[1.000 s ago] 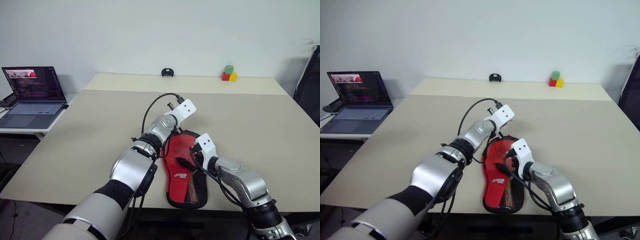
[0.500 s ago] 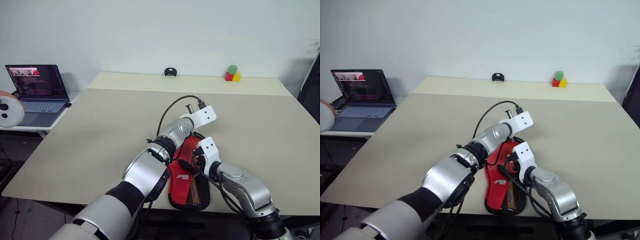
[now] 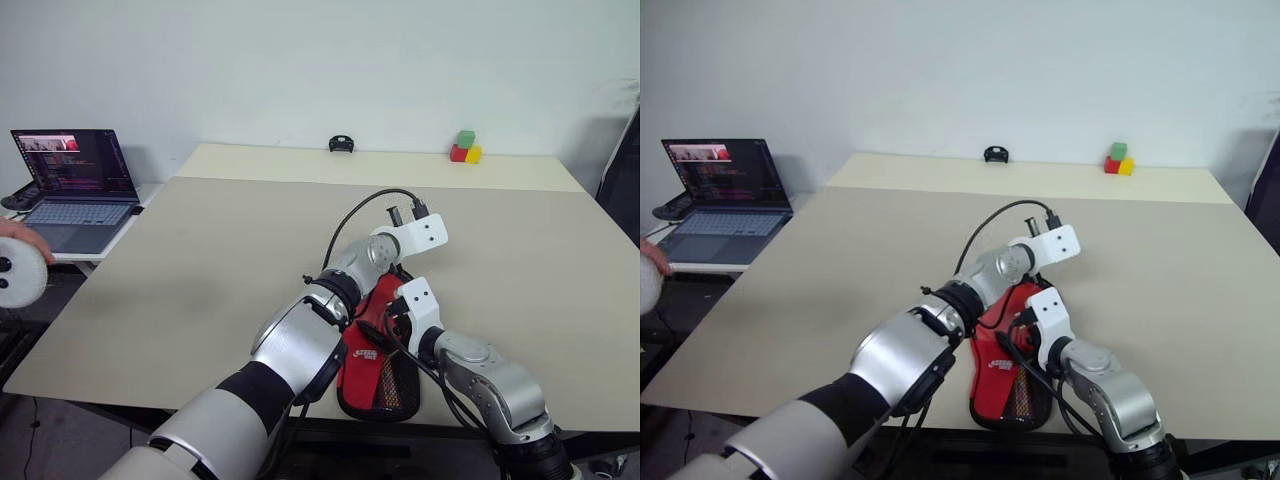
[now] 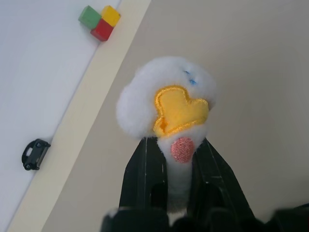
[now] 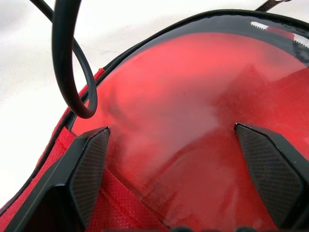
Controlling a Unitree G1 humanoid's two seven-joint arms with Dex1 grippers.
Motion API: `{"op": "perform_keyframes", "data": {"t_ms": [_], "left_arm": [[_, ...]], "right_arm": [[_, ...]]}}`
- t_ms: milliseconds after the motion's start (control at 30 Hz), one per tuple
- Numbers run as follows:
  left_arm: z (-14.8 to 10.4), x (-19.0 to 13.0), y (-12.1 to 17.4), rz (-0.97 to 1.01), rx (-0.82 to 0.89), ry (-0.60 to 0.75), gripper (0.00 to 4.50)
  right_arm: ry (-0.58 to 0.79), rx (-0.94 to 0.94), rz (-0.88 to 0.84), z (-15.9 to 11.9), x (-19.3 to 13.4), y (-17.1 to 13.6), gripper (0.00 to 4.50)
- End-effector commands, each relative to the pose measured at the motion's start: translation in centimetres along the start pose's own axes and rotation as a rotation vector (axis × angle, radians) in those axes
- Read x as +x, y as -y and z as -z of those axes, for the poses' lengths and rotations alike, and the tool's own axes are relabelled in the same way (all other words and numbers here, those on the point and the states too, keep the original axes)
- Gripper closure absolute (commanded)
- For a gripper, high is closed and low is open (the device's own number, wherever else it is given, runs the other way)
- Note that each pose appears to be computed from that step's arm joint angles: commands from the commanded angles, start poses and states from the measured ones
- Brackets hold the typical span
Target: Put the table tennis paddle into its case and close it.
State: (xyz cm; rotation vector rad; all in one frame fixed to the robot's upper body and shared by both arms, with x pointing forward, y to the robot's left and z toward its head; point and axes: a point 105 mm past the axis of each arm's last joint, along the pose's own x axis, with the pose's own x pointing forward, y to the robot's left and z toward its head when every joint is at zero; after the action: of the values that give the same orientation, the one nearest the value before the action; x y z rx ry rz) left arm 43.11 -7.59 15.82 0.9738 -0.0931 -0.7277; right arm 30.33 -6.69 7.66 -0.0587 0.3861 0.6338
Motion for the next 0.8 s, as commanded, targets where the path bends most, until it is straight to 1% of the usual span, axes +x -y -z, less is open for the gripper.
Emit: {"op": "perform_keyframes", "data": {"t_ms": [33,133,200,233,300,400,433,467,633,700,767,800], "left_arm": [[-8.2,0.5,2.6,0.062,0.033,0.220,4.32],[-8.0,0.5,4.1,0.130,0.024,0.217,4.32],[-6.7,0.5,5.7,0.205,0.044,0.177,4.32],[-6.0,0.5,6.0,0.210,0.061,0.156,4.32],[-4.7,0.5,6.5,0.242,0.033,0.121,4.32],[-3.6,0.4,6.7,0.270,-0.009,0.092,4.32],[-3.5,0.4,6.7,0.269,-0.005,0.090,3.60],[-3.3,0.4,6.6,0.266,0.000,0.087,3.35],[-1.6,0.3,5.4,0.234,0.002,0.040,1.48],[-0.9,0.2,5.2,0.230,0.004,0.026,0.85],[-0.8,0.1,5.1,0.238,-0.006,0.028,0.17],[-0.9,0.1,5.1,0.244,-0.016,0.039,0.17]], "right_arm": [[-0.249,0.105,-0.004,6.2,0.0,-0.2,0.00],[-0.247,0.104,-0.003,6.1,0.2,-0.1,0.00],[-0.244,0.105,-0.001,6.1,0.2,0.0,0.00],[-0.243,0.106,0.000,6.0,0.2,0.0,0.00],[-0.242,0.108,0.000,6.0,0.2,0.0,0.00],[-0.242,0.109,-0.002,6.1,0.3,-0.1,0.00],[-0.243,0.109,-0.002,6.1,0.3,-0.1,0.00],[-0.243,0.109,-0.003,6.1,0.3,-0.1,0.00],[-0.237,0.100,-0.018,5.7,0.8,0.0,0.00],[-0.233,0.093,-0.023,5.4,1.0,0.1,0.00],[-0.231,0.089,-0.026,5.2,1.2,0.2,0.00],[-0.230,0.088,-0.027,5.2,1.2,0.2,0.00]]}}
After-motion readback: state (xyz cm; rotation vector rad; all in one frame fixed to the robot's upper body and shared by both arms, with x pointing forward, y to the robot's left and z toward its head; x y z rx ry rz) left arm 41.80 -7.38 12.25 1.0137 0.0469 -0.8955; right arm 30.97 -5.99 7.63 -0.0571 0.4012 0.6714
